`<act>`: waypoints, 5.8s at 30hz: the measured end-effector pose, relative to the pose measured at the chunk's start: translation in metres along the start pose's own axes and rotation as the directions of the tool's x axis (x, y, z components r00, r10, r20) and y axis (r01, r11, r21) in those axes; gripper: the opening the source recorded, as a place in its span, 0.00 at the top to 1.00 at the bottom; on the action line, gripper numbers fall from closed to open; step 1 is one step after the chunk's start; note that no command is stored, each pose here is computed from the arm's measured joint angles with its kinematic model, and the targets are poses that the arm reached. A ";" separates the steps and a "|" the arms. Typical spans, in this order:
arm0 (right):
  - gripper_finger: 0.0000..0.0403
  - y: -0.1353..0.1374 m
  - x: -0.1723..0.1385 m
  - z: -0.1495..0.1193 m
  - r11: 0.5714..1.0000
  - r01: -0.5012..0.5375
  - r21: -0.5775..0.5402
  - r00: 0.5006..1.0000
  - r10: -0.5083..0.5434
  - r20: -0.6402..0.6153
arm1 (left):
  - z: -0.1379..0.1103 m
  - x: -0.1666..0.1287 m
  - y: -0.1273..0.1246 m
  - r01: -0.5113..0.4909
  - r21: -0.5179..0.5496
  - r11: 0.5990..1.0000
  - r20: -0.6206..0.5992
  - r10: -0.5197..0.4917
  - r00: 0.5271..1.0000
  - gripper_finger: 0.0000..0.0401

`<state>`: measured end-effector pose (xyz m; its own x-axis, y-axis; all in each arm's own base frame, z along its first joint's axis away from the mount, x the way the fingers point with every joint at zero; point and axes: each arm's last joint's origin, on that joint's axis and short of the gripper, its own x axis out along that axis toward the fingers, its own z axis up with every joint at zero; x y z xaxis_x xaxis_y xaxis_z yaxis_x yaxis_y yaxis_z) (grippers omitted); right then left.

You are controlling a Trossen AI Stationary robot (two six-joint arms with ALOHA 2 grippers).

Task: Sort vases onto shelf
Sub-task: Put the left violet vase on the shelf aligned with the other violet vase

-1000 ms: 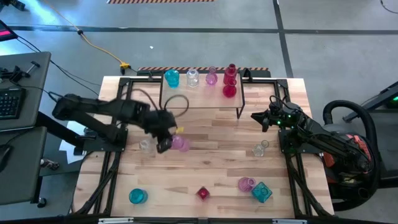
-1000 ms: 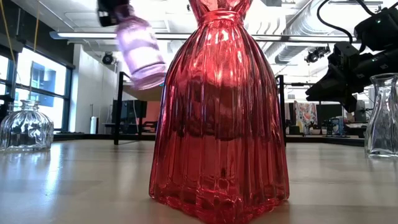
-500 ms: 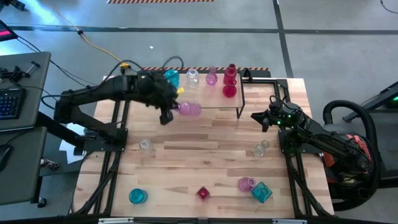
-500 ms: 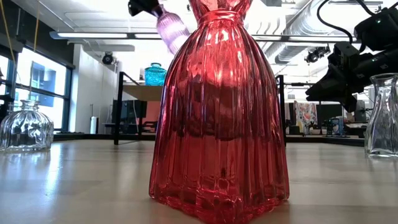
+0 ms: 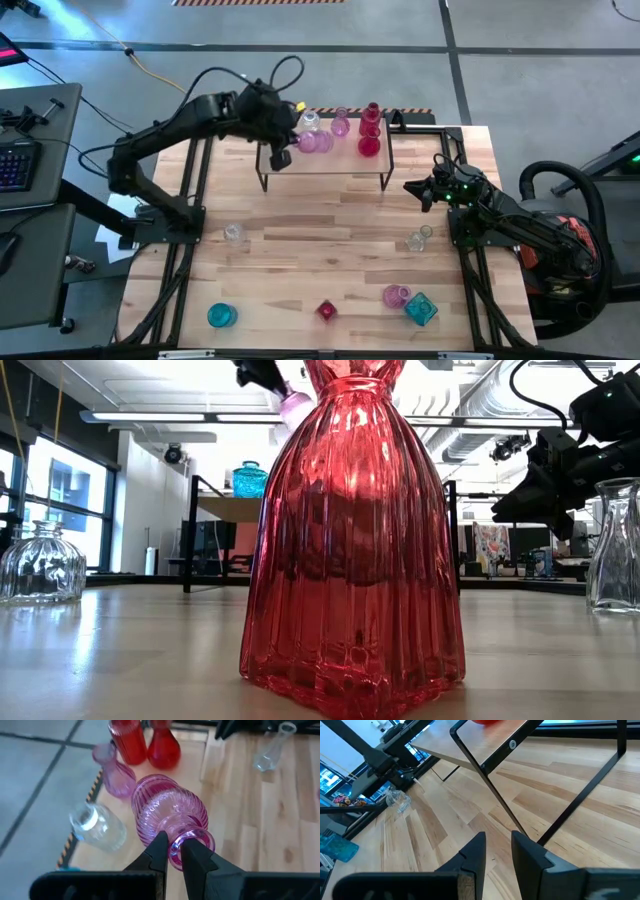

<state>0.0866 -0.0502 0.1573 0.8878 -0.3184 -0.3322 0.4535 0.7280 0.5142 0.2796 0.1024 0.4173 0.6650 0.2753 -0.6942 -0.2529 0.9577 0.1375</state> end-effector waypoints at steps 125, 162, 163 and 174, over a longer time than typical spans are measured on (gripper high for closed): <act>0.82 0.000 0.000 0.000 1.000 0.000 -0.002 1.000 0.000 -0.001 | 0.049 0.103 0.029 0.030 0.153 0.988 -0.057 -0.021 0.998 0.84; 0.82 0.000 0.000 0.000 1.000 0.000 -0.002 1.000 0.000 -0.001 | 0.045 0.112 -0.066 0.123 0.070 0.990 -0.126 -0.114 0.986 0.84; 0.82 0.000 0.000 0.000 1.000 0.000 -0.002 1.000 0.000 -0.001 | 0.044 0.114 -0.072 0.128 0.080 0.989 -0.129 -0.117 0.985 0.84; 0.82 0.000 0.000 0.000 1.000 0.000 -0.002 1.000 0.000 -0.001 | -0.004 0.138 -0.141 0.222 0.136 0.966 -0.321 -0.169 0.932 0.84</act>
<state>0.0866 -0.0502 0.1572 0.8877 -0.3182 -0.3329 0.4535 0.7293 0.5122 0.4049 0.0050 0.2992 0.4371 0.0677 -0.8969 -0.0013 0.9972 0.0746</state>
